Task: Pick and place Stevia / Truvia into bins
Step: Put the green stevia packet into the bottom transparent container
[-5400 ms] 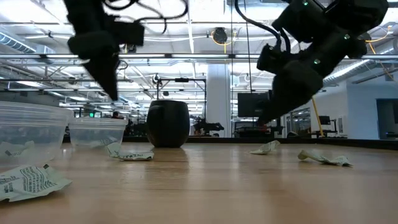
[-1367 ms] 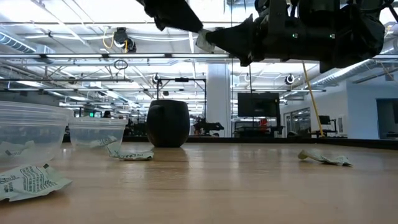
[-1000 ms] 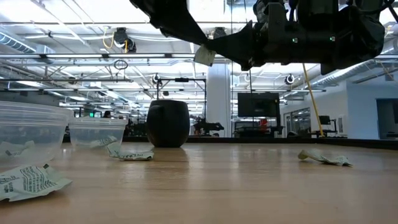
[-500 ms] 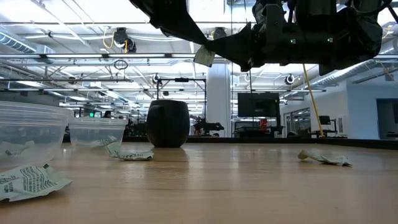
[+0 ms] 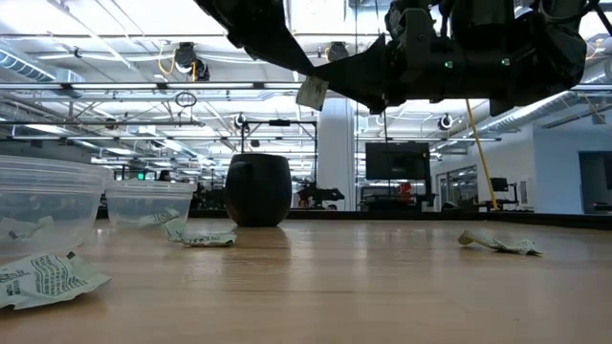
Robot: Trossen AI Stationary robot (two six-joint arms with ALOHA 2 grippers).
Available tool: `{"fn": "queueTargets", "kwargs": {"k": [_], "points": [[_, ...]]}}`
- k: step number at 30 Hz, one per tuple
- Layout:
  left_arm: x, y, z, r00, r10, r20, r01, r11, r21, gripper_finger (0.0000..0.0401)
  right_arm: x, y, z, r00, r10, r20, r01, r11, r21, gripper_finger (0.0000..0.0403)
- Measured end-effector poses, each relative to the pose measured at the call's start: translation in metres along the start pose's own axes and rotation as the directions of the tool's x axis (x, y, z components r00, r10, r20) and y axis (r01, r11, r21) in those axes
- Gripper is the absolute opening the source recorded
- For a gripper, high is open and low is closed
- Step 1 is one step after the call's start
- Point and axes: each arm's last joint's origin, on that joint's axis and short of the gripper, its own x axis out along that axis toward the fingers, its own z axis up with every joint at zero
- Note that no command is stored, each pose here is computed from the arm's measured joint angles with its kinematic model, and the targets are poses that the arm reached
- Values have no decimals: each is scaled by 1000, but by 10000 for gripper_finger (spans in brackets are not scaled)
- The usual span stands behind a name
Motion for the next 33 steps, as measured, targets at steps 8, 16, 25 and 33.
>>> {"fn": "queueTargets", "kwargs": {"k": [8, 16, 25, 33], "points": [[-2, -4, -15, 989, -11, -150, 6, 999, -32, 3, -1, 6, -9, 996, 23, -91, -19, 999, 43, 158], [-18, -35, -39, 883, -249, -397, 221, 968, -116, 6, -4, 11, -24, 968, 45, -245, -39, 999, 28, 169], [-46, -84, -51, 750, -415, -515, 218, 890, -400, 7, -5, 11, -26, 961, 43, -274, -38, 999, 24, 169], [-61, -95, -64, 686, -366, -629, 90, 900, -426, 9, -5, 11, -26, 961, 42, -274, -37, 999, 24, 169]]}}
